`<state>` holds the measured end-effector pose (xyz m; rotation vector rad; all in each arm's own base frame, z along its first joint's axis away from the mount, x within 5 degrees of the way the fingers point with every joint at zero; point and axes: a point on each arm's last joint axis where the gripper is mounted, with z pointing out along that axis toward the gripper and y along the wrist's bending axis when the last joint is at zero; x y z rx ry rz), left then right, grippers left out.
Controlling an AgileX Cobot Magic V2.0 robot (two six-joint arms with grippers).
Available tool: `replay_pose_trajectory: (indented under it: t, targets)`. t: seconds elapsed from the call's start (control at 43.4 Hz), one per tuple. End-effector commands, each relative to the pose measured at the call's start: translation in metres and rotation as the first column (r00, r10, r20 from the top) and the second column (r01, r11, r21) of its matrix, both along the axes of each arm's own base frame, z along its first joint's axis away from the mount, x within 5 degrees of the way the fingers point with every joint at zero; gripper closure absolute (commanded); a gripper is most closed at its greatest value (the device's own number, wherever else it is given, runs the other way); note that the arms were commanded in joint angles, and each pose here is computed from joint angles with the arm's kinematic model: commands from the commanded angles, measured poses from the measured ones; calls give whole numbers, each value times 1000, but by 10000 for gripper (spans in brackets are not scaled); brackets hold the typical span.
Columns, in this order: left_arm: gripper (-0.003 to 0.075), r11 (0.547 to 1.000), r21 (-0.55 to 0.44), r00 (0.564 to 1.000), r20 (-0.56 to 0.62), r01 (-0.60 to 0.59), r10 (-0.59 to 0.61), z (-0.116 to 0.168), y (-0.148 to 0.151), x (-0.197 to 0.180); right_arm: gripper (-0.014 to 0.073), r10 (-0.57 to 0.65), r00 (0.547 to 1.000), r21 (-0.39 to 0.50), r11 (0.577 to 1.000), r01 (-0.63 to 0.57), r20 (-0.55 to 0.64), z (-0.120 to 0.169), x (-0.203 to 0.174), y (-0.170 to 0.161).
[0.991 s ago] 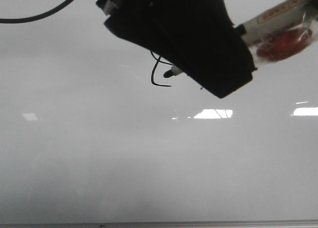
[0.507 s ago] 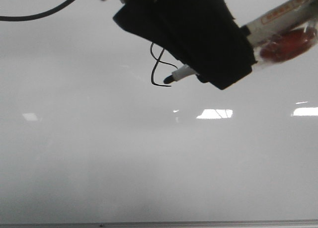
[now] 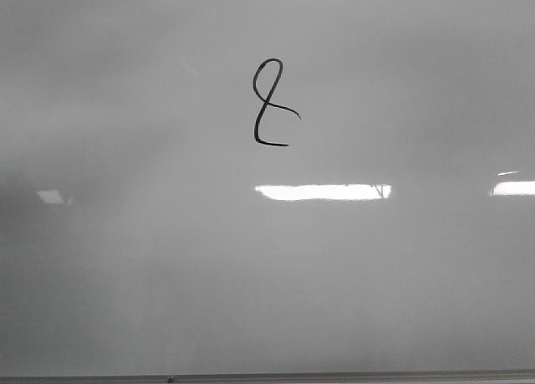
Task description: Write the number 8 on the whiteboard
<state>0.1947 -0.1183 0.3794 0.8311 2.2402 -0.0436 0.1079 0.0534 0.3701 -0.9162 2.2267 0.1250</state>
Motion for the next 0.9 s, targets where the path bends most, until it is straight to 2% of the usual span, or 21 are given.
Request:
replay_pose_trajectory:
  t: [0.0, 0.092, 0.184, 0.323, 0.461, 0.53, 0.876]
  targets:
    - [702, 980, -71, 978, 84, -184, 190, 18, 31, 3, 95, -19, 997, 34, 999, 16, 78, 14, 1, -1]
    - [702, 940, -100, 940, 68, -326, 334, 10, 56, 11, 95, -19, 996, 36, 999, 16, 81, 14, 1, -1]
    - [702, 880, -133, 884, 46, -456, 465, -4, 79, 21, 95, -20, 996, 38, 999, 16, 86, 15, 2, -1]
    - [702, 813, -166, 821, 37, -558, 570, -31, 105, 34, 95, -20, 996, 40, 999, 17, 92, 15, 2, -1]
    - [702, 765, -204, 781, -2, -611, 624, -56, 119, 48, 95, -21, 995, 41, 999, 17, 93, 15, 3, 0]
    - [702, 757, -210, 776, -19, -619, 630, -65, 120, 57, 95, -21, 995, 42, 999, 17, 95, 15, 3, 0]
    - [687, 771, -210, 792, -31, -601, 609, -103, 117, 99, 95, -21, 995, 42, 999, 17, 95, 15, 3, 0]
